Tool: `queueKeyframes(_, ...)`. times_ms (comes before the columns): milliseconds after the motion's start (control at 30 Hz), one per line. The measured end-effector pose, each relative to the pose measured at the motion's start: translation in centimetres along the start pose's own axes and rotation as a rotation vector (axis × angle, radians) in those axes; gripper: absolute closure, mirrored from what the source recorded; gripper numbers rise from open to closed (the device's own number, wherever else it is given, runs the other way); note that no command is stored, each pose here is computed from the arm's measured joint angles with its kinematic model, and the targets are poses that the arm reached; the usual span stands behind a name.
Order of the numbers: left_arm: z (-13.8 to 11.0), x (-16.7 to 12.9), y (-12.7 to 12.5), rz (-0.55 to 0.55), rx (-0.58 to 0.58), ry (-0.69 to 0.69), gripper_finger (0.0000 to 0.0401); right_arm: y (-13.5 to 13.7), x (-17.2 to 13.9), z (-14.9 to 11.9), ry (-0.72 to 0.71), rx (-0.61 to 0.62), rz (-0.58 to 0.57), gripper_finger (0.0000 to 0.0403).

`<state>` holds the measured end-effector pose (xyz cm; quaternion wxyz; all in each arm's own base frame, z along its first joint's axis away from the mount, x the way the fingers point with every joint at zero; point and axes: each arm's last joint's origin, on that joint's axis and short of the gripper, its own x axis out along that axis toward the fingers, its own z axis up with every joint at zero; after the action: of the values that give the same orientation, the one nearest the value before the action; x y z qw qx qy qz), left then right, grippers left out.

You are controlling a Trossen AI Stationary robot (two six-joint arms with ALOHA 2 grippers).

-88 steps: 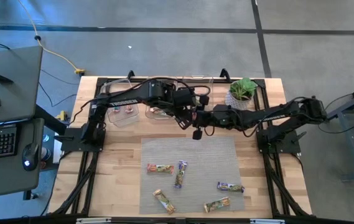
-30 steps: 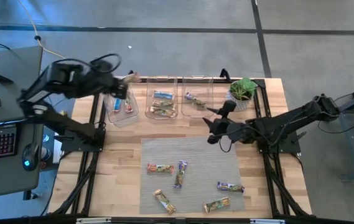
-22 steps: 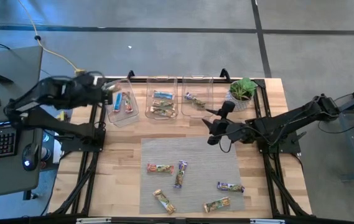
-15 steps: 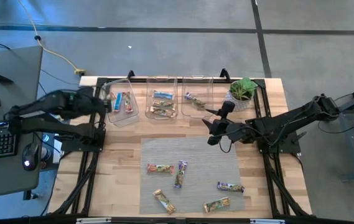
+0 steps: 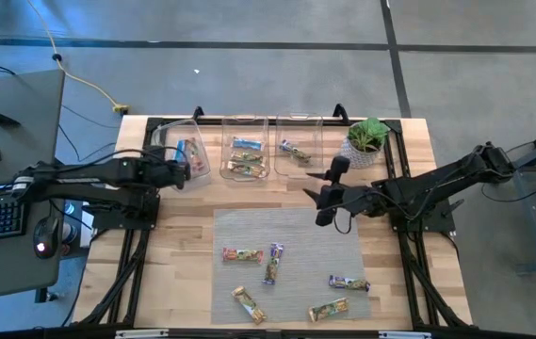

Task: Pick and place Granola Bars by type
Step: Put the red granola bar into the left transparent bin, then put the blue granola bar into the right transparent bin

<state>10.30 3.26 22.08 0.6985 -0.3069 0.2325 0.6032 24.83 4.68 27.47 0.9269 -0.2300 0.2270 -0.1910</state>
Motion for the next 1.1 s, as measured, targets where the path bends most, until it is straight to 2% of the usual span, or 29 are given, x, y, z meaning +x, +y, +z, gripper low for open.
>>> queueKeyframes(200, 0.4, -0.2, -0.6, -0.045, -0.007, -0.013, 0.0237, 0.0, 0.0, 0.1, -0.009, -0.003, 0.006, 0.0208)
queueKeyframes(300, 1.9, -1.6, -1.5, -0.115, 0.007, -0.051, 0.0236, 0.0, 0.0, 0.3, -0.037, 0.008, 0.034, 0.0208)
queueKeyframes(400, 4.4, -3.9, -2.4, -0.209, 0.036, -0.098, 0.0236, 0.3, 0.0, 0.5, -0.070, 0.011, 0.122, 0.0208)
queueKeyframes(500, 6.9, -6.5, -3.5, -0.373, 0.079, -0.126, 0.0236, 0.6, -0.1, 0.6, -0.108, 0.008, 0.252, 0.0208)
queueKeyframes(633, 9.2, -9.4, -5.0, -0.731, 0.176, -0.118, 0.0235, 1.4, -0.1, 0.7, -0.156, 0.013, 0.461, 0.0208)
queueKeyframes(700, 9.8, -10.3, -5.7, -0.882, 0.196, -0.135, 0.0235, 2.1, 0.2, 0.5, -0.159, 0.006, 0.529, 0.0208)
queueKeyframes(767, 10.1, -10.6, -6.2, -0.953, 0.209, -0.154, 0.0235, 3.0, 0.9, 0.4, -0.153, -0.001, 0.572, 0.0208)
queueKeyframes(833, 10.1, -10.5, -6.7, -0.959, 0.230, -0.167, 0.0235, 4.3, 1.9, 0.1, -0.147, -0.010, 0.614, 0.0208)
queueKeyframes(1000, 9.7, -9.2, -7.9, -0.825, 0.275, -0.195, 0.0235, 8.0, 5.1, -1.2, -0.143, -0.029, 0.671, 0.0208)
queueKeyframes(1100, 9.3, -8.6, -8.7, -0.787, 0.294, -0.181, 0.0235, 9.5, 6.6, -2.1, -0.135, -0.046, 0.696, 0.0208)
